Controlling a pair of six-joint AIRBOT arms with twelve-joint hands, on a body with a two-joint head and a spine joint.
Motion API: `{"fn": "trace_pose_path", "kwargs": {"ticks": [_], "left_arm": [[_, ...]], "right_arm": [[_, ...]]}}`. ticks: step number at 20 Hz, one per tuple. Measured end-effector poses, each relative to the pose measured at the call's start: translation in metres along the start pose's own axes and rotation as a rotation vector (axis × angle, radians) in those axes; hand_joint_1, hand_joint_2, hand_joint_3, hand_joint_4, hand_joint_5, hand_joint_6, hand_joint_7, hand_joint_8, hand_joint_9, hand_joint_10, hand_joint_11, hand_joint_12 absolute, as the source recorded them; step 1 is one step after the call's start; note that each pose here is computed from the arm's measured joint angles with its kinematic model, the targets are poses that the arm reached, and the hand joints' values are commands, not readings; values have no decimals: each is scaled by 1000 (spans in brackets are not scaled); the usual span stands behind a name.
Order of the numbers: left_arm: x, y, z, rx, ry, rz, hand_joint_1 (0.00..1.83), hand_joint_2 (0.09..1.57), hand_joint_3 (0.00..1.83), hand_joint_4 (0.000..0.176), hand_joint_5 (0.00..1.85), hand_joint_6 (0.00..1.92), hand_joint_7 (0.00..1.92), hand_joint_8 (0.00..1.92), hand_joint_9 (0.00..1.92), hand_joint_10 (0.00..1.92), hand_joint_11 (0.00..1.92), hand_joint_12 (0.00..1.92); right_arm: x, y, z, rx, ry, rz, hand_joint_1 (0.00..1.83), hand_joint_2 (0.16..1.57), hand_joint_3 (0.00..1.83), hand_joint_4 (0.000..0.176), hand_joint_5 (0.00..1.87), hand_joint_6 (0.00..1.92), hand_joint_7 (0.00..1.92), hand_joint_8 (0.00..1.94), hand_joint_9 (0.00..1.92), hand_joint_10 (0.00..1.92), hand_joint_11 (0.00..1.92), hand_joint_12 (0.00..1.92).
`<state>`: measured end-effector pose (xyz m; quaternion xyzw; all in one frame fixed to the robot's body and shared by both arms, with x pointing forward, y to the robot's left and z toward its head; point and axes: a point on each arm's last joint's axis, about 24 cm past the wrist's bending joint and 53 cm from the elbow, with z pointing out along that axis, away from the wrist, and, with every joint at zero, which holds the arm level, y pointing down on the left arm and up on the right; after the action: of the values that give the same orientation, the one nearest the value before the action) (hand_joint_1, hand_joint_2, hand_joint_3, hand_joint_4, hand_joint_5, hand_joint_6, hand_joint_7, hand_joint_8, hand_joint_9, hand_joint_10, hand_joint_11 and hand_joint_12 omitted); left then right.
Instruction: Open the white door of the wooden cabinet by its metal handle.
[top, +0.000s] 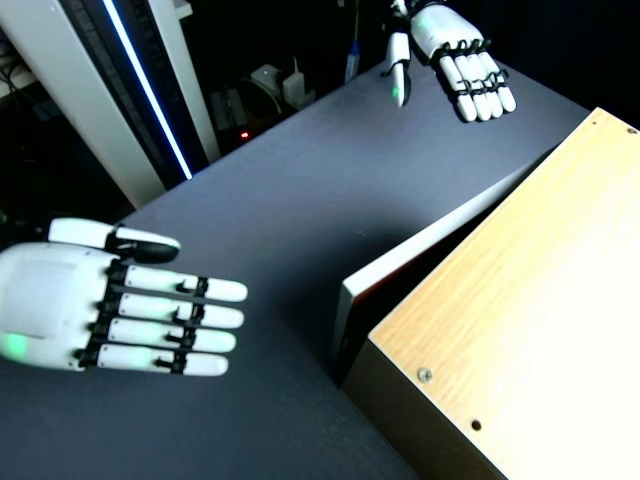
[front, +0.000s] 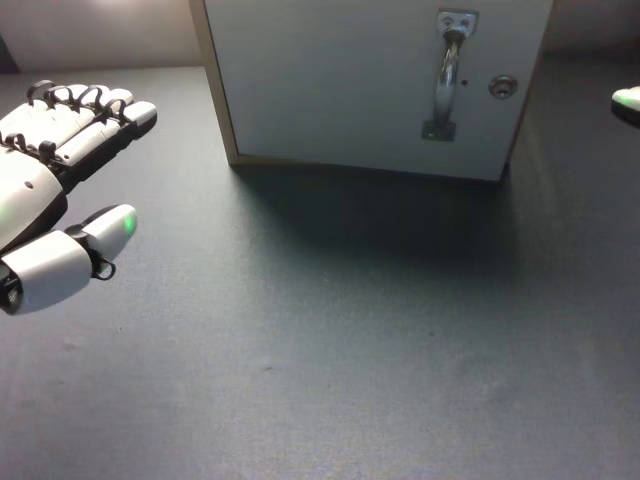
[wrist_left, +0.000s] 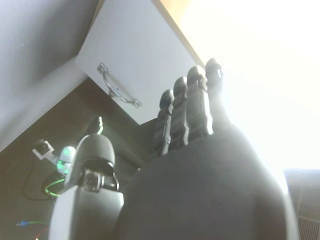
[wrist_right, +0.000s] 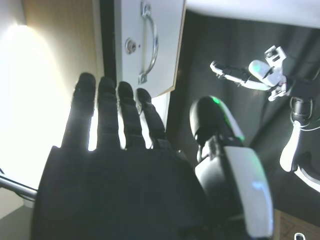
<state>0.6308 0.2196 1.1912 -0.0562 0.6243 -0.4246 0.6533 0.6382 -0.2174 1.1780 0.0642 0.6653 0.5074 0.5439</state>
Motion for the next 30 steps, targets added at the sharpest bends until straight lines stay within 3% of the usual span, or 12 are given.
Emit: {"fn": "trace_pose_path", "kwargs": {"ticks": [10, 13, 30], "left_arm": [[1, -1, 0, 3, 2, -4, 0, 1571, 107, 0, 63, 1, 10, 0, 0, 0, 0, 94], [1, 0, 0, 2, 1, -8, 0, 1571, 100, 0, 87, 1, 34, 2, 20, 2, 0, 140], [2, 1, 1, 4, 3, -17, 0, 1571, 115, 0, 97, 4, 44, 3, 43, 2, 0, 202]], "right_arm": [[-4, 4, 21, -25, -7, -13, 23, 1483, 7, 0, 0, 0, 0, 0, 0, 0, 0, 0], [-7, 3, 30, -29, -17, -18, 0, 1414, 0, 0, 10, 4, 0, 0, 0, 0, 0, 0], [-24, -16, 77, 24, -54, -33, 0, 1391, 0, 0, 0, 0, 0, 0, 0, 0, 3, 1]]}}
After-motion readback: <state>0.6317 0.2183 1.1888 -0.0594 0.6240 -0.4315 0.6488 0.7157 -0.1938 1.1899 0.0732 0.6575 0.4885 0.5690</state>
